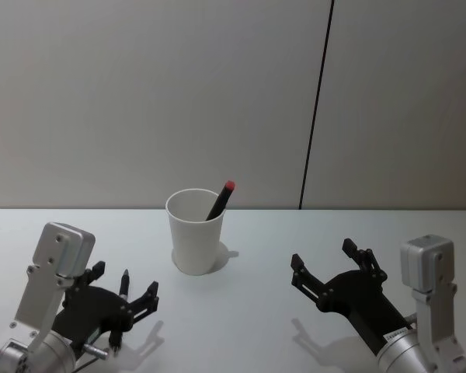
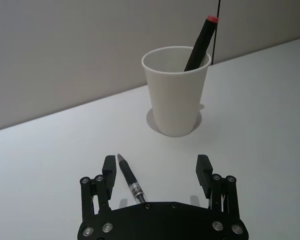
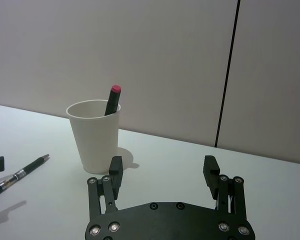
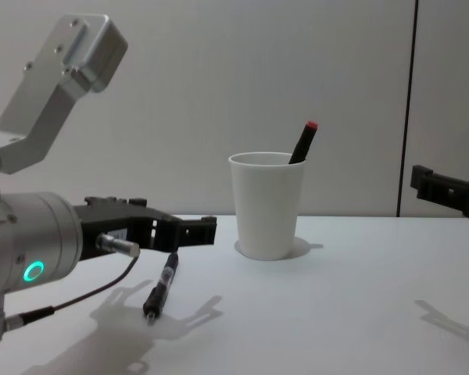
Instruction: Place the pen into the pen holder.
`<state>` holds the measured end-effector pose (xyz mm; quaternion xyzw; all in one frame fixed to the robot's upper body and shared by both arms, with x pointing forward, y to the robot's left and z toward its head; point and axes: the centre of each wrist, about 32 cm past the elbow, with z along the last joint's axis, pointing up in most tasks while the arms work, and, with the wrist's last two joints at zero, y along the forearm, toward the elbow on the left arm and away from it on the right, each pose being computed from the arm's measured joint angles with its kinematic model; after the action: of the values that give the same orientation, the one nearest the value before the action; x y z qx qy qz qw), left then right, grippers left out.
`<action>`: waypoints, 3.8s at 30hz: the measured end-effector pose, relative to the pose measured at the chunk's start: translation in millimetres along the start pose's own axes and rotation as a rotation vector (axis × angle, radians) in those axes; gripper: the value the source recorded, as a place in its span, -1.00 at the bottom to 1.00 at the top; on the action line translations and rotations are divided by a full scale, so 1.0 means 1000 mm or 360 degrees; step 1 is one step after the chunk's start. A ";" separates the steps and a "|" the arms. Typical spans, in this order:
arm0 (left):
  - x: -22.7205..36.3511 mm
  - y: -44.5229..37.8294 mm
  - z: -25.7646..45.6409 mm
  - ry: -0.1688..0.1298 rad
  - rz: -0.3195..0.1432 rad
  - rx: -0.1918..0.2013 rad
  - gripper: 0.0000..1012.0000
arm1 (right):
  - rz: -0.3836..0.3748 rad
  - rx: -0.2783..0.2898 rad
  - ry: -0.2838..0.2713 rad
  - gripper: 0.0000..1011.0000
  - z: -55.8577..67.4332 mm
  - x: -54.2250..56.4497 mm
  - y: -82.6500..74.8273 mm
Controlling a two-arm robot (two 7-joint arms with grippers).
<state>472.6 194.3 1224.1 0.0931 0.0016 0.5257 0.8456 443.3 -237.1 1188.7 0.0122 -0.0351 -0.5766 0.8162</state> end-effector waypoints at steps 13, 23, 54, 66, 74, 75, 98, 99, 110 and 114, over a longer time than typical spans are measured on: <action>-0.0107 0.0018 0.0075 0.0100 0.0027 0.0212 0.98 | 0.0000 0.0000 0.0000 0.98 0.000 0.000 0.000; -0.0220 0.0010 0.0091 0.0148 0.0080 0.0305 0.98 | 0.0000 0.0000 0.0000 0.98 0.000 0.000 0.000; -0.0352 -0.0101 -0.0026 0.0294 0.0239 0.0375 0.98 | 0.0000 0.0000 0.0000 0.98 0.000 0.000 0.000; -0.0343 -0.0122 -0.0060 0.0327 0.0247 0.0373 0.98 | 0.0000 0.0000 0.0000 0.98 0.000 0.000 0.000; -0.0337 -0.0128 -0.0071 0.0336 0.0253 0.0374 0.84 | 0.0000 0.0000 0.0000 0.98 0.000 0.000 0.000; -0.0336 -0.0128 -0.0072 0.0337 0.0254 0.0374 0.79 | 0.0000 0.0000 0.0000 0.98 0.000 0.000 0.000; -0.0332 -0.0135 -0.0082 0.0345 0.0257 0.0375 0.34 | 0.0000 0.0000 0.0000 0.98 0.000 0.000 0.000; -0.0332 -0.0136 -0.0082 0.0345 0.0257 0.0375 0.33 | 0.0000 0.0000 0.0000 0.98 0.000 0.000 0.000; -0.0333 -0.0138 -0.0084 0.0340 0.0256 0.0371 0.18 | 0.0000 0.0000 0.0000 0.98 0.000 0.000 0.000; -0.0335 -0.0140 -0.0085 0.0336 0.0256 0.0369 0.12 | 0.0000 0.0000 0.0000 0.98 0.000 0.000 0.000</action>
<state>469.2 159.9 1210.3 0.1341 0.1436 0.5947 0.7795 443.3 -237.1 1188.7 0.0122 -0.0351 -0.5766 0.8162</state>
